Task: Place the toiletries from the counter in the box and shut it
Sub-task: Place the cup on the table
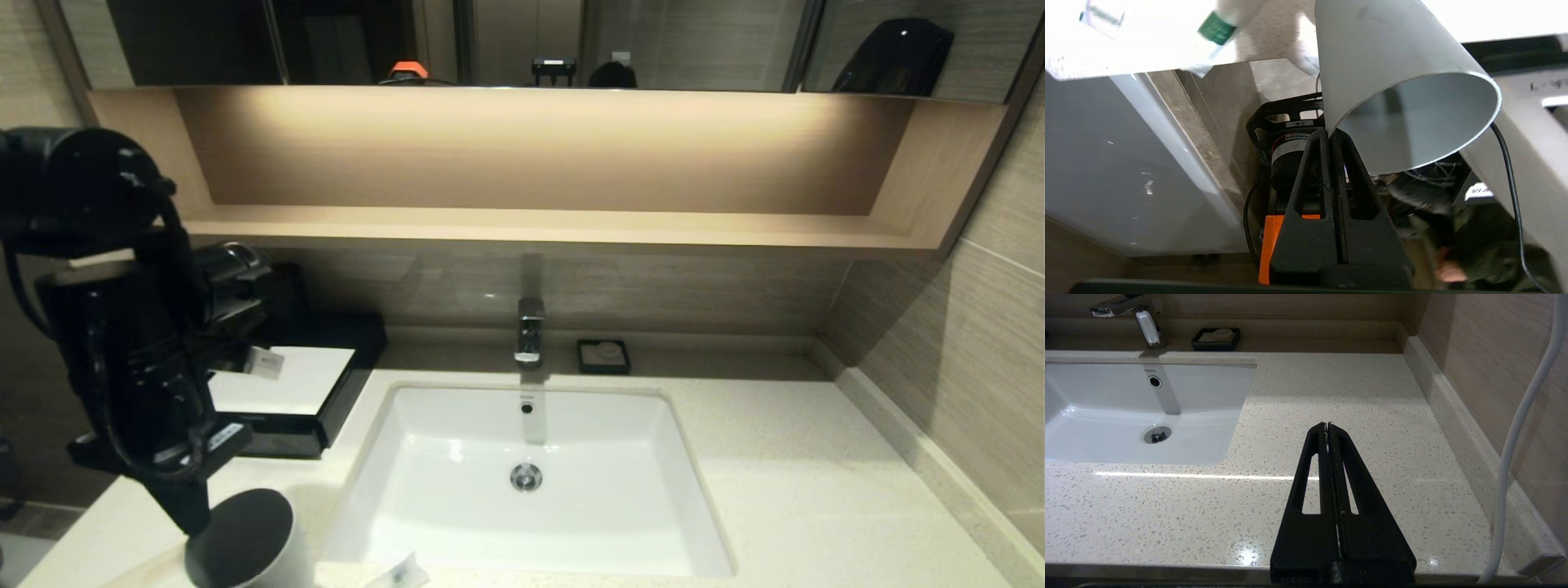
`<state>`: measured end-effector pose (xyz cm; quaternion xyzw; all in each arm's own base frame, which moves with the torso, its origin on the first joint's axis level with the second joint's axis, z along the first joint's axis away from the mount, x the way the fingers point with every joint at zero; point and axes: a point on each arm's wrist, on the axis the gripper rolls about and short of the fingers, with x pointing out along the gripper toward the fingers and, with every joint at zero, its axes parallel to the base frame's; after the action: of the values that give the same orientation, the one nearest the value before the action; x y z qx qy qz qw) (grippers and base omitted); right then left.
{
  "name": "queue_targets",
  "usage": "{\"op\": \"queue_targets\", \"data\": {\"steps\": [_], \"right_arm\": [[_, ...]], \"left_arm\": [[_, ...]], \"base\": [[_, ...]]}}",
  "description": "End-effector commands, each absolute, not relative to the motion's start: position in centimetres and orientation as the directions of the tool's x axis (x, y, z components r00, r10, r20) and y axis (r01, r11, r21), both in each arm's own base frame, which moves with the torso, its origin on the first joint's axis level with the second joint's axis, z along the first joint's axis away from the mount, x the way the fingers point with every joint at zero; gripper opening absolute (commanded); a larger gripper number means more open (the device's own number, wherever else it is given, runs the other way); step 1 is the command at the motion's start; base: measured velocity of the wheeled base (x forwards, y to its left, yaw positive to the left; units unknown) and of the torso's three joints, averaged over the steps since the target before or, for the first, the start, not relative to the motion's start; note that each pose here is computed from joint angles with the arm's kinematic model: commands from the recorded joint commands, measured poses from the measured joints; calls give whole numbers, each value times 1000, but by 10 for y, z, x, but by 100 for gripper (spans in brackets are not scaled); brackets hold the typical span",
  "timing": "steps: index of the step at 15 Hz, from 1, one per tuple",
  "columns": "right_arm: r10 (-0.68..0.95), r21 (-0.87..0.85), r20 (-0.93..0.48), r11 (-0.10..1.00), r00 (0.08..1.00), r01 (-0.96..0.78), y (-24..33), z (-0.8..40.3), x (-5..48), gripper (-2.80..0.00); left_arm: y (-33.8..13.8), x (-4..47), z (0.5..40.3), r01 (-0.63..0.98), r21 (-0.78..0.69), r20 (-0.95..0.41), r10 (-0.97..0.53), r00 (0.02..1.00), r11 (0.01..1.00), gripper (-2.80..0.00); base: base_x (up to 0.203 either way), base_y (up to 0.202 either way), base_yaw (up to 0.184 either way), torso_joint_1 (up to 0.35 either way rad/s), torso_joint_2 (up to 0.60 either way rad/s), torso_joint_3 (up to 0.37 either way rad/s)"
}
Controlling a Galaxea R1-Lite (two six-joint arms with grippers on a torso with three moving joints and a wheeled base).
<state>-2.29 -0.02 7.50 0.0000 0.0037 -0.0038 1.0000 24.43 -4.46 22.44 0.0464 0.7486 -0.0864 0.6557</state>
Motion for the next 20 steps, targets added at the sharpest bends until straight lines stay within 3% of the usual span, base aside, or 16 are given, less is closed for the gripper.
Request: {"op": "queue_targets", "data": {"steps": [1,12,20], "right_arm": [[-8,0,-8,1000,1000,8,0,75,-23,-280],[-8,0,-8,1000,1000,8,0,75,-23,-280],[-8,0,-8,1000,1000,8,0,75,-23,-280]], "left_arm": [[-20,244,227,88,-69,-991,-58,-122,994,-280],[53,280,201,-169,-68,-997,-73,-25,983,-280],[100,303,186,-300,-77,-996,-84,-11,951,-280]], "base": [[0,0,0,0,0,0],[0,0,0,0,0,0],[0,0,0,0,0,0]]}}
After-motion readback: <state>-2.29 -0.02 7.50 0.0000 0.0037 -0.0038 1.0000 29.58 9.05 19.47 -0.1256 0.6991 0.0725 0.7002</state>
